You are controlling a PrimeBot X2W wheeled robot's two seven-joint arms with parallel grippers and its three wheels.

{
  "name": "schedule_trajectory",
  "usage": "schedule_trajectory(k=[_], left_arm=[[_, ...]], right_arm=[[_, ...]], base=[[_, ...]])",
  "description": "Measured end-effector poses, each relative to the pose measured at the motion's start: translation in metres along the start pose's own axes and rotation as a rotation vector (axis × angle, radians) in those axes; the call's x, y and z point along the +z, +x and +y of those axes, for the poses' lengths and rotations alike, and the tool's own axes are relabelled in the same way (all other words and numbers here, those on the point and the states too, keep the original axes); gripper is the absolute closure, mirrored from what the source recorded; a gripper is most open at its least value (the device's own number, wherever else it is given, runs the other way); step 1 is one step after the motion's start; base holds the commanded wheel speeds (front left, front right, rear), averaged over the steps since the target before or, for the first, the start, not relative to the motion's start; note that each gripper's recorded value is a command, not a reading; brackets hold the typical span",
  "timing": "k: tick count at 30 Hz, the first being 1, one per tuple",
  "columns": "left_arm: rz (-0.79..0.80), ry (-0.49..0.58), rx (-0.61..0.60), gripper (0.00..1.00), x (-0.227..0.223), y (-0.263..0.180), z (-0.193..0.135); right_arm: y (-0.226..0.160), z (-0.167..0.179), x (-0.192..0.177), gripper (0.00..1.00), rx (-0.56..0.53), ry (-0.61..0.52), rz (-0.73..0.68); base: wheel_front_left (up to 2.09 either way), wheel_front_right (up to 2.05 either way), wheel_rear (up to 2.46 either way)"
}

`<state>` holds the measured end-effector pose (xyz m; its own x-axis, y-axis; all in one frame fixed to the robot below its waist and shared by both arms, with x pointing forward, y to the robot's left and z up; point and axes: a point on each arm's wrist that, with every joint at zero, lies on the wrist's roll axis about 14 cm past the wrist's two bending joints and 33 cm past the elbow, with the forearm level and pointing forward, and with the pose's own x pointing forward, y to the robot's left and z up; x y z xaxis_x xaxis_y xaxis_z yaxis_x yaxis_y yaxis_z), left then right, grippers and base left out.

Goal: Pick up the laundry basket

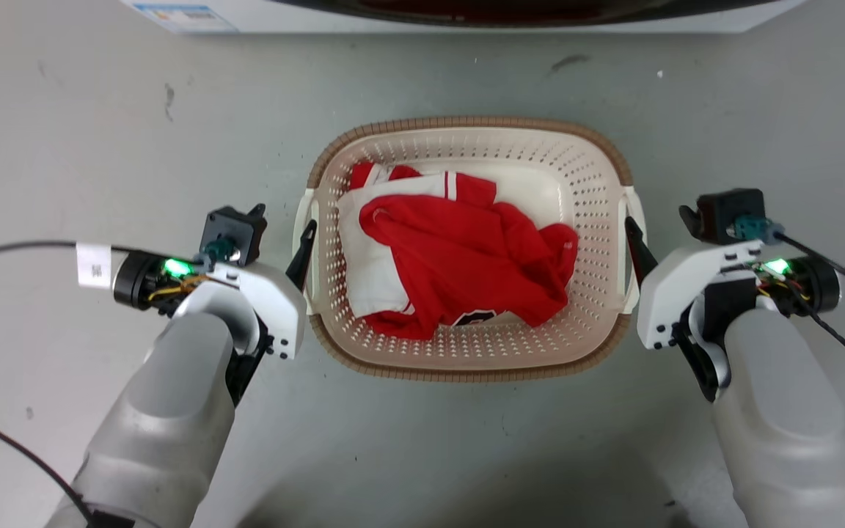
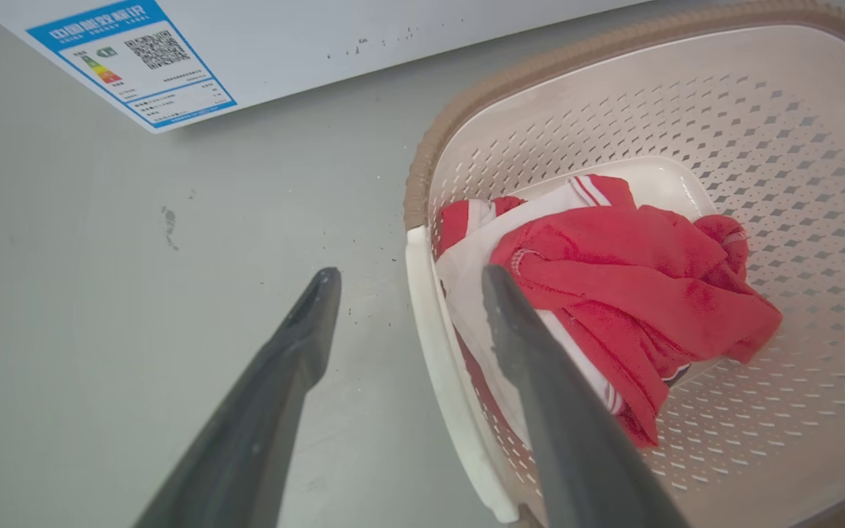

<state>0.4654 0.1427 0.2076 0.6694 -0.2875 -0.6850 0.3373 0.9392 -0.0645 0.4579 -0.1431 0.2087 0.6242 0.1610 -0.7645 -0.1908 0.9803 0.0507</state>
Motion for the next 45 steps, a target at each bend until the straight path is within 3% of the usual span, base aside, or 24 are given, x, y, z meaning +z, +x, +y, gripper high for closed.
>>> schedule_trajectory(k=[8, 18, 29, 44, 45], left_arm=[[0.168, -0.019, -0.038, 0.00, -0.036, 0.021, 0.005], [0.331, -0.025, -0.076, 0.00, -0.067, 0.027, 0.010], [0.342, 0.020, -0.109, 0.00, -0.065, 0.032, 0.013], [0.350, 0.032, -0.135, 0.00, -0.068, 0.033, 0.012], [0.355, 0.026, -0.136, 0.30, -0.069, 0.033, 0.011]], right_arm=[[0.033, 0.011, -0.046, 0.00, 0.044, 0.010, 0.222], [0.060, 0.020, -0.069, 0.00, 0.075, 0.028, 0.352], [0.075, 0.024, -0.058, 0.00, 0.091, 0.001, 0.336], [0.079, 0.032, -0.070, 0.00, 0.115, -0.031, 0.398], [0.079, 0.032, -0.072, 0.50, 0.116, -0.030, 0.406]], base=[[0.00, 0.00, 0.00], [0.00, 0.00, 0.00], [0.00, 0.00, 0.00], [0.00, 0.00, 0.00], [0.00, 0.00, 0.00]])
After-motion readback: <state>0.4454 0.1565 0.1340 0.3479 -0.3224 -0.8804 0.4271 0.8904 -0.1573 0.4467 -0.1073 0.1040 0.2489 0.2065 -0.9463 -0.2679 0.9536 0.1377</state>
